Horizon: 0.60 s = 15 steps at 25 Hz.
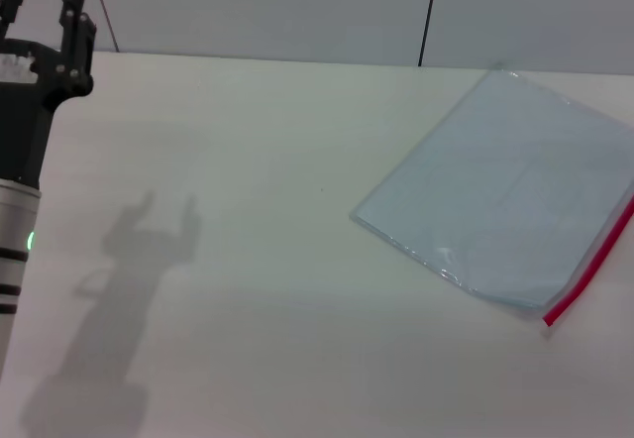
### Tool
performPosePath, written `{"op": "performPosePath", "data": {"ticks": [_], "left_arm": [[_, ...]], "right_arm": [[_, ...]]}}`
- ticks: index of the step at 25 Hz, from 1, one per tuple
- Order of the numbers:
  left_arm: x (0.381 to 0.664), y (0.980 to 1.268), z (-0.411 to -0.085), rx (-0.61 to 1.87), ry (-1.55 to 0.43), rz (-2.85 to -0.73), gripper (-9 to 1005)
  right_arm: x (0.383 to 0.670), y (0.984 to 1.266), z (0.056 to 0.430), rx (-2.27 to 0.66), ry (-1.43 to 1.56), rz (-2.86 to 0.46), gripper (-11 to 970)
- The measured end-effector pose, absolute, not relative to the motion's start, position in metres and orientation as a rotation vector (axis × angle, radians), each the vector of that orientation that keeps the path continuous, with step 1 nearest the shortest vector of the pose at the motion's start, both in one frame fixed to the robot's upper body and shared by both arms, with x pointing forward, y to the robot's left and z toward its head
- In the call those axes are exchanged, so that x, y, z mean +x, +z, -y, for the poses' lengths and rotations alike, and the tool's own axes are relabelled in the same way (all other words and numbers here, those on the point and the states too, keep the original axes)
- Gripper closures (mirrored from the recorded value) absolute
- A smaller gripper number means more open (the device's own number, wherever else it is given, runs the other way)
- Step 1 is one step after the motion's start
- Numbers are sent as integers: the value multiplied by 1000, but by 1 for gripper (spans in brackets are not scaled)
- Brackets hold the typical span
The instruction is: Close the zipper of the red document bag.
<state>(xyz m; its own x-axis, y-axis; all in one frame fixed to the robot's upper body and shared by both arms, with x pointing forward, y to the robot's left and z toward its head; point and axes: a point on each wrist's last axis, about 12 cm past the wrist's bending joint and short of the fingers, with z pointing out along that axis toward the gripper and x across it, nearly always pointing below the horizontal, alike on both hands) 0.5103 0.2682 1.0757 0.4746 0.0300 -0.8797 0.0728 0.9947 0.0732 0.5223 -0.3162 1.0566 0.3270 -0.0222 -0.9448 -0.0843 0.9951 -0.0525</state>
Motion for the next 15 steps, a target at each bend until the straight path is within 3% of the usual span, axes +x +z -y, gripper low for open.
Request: {"op": "performPosePath", "data": {"ticks": [15], "left_arm": [[508,1076,-264,112,-45,-1068,487]], "right_arm": [[522,1058,315,-96,45,-1224,75]]}}
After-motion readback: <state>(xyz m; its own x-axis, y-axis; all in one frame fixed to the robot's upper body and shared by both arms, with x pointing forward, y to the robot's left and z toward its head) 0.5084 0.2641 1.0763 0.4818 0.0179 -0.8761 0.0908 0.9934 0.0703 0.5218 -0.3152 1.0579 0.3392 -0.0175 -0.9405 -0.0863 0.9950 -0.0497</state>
